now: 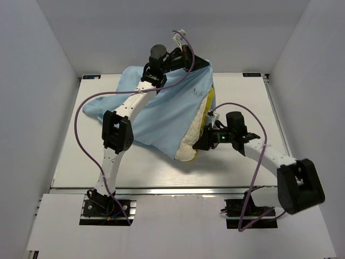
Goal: Put the pillow into the pillowcase
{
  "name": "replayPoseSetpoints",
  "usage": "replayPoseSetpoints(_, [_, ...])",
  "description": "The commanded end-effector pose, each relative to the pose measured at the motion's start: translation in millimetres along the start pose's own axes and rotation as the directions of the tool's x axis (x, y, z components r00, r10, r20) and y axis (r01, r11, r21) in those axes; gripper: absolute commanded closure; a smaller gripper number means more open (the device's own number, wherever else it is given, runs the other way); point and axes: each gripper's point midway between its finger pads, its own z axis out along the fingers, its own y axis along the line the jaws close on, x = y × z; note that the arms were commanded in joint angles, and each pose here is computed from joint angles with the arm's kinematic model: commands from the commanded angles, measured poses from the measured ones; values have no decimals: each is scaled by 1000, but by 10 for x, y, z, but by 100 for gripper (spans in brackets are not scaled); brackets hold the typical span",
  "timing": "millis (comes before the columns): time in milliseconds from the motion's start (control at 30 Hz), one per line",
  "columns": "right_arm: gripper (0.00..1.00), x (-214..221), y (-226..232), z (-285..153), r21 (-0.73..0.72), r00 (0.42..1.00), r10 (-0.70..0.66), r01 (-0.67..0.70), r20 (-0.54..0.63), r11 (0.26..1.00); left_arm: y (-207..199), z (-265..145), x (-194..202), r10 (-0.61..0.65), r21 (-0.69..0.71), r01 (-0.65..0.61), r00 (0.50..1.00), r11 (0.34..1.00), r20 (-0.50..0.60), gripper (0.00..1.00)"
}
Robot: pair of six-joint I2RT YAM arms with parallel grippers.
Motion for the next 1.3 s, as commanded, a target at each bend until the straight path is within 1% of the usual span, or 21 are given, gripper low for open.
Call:
replayPoseSetpoints(0, [60,-459,37,167,-19,993,-71,73,91,997,-571,-29,-520,92,92,-101,991,991,102,100])
replayPoseSetpoints(100, [68,-846,120,278,-27,982,-115,120,153,992,-692,7,-502,91,111,-101,991,989,95,100])
replayPoseSetpoints(133, [71,-1051,152,294,-18,970,-125,131,211,991,-713,13,-496,91,115,-101,991,988,94,100])
replayPoseSetpoints(267, [73,-1807,429,125,-2,876,-191,214,443,977,-829,51,-481,95,130,-107,991,986,95,100])
replayPoseSetpoints(400, [72,-2190,455,38,37,813,-168,178,558,983,-841,79,-388,84,133,-95,992,986,92,100])
replayPoseSetpoints(500, [72,-2264,151,183,110,807,-152,108,570,988,-933,173,-292,73,158,-85,994,984,83,100])
replayPoseSetpoints(533, [74,-2222,-31,327,137,823,-149,88,548,987,-949,203,-266,71,162,-83,994,983,81,100])
replayPoseSetpoints(567, [74,-2190,-238,400,216,834,-175,69,524,974,-1046,253,-278,76,177,-92,993,980,92,100])
replayPoseSetpoints(633, [74,-2161,-489,563,287,849,-189,46,494,957,-1092,313,-252,68,190,-85,993,978,94,100])
replayPoseSetpoints(733, [74,-2152,-841,583,398,850,-203,-9,486,917,-1159,360,-234,69,195,-87,993,977,98,100])
replayPoseSetpoints(867, [74,-2014,-988,483,422,858,-193,-31,476,906,-882,311,10,48,98,-51,998,994,40,100])
replayPoseSetpoints(900, [74,-1972,-971,468,423,860,-204,-16,468,906,-780,297,48,50,51,-52,998,997,43,98])
replayPoseSetpoints(967, [74,-1827,-935,414,421,866,-207,-4,455,907,-565,185,196,68,-52,-67,998,996,1,83])
replayPoseSetpoints(1000, [74,-1792,-928,387,422,867,-210,0,453,907,-506,142,205,84,-92,-84,996,992,-4,67])
replayPoseSetpoints(1033, [74,-1793,-870,341,417,861,-222,13,458,909,-340,79,261,125,-165,-125,992,978,-14,58])
replayPoseSetpoints(1067, [74,-1670,-876,346,409,871,-210,12,443,912,-410,-8,178,148,-199,-149,989,969,-16,48])
replayPoseSetpoints(1100, [75,-1644,-867,330,405,871,-210,14,443,914,-406,-65,139,175,-231,-173,985,957,-12,28])
replayPoseSetpoints(1133, [75,-1633,-850,310,401,871,-211,17,444,916,-267,-162,153,209,-312,-205,978,928,-20,18])
replayPoseSetpoints(1167, [75,-1591,-844,319,391,876,-204,19,437,920,-408,-254,-35,256,-337,-239,967,911,6,9])
replayPoseSetpoints(1200, [75,-1581,-842,321,386,877,-199,18,436,922,-425,-313,-109,284,-367,-260,959,893,12,2])
replayPoseSetpoints(1267, [76,-1559,-836,336,375,882,-191,18,430,927,-383,-455,-275,344,-453,-304,939,838,6,2])
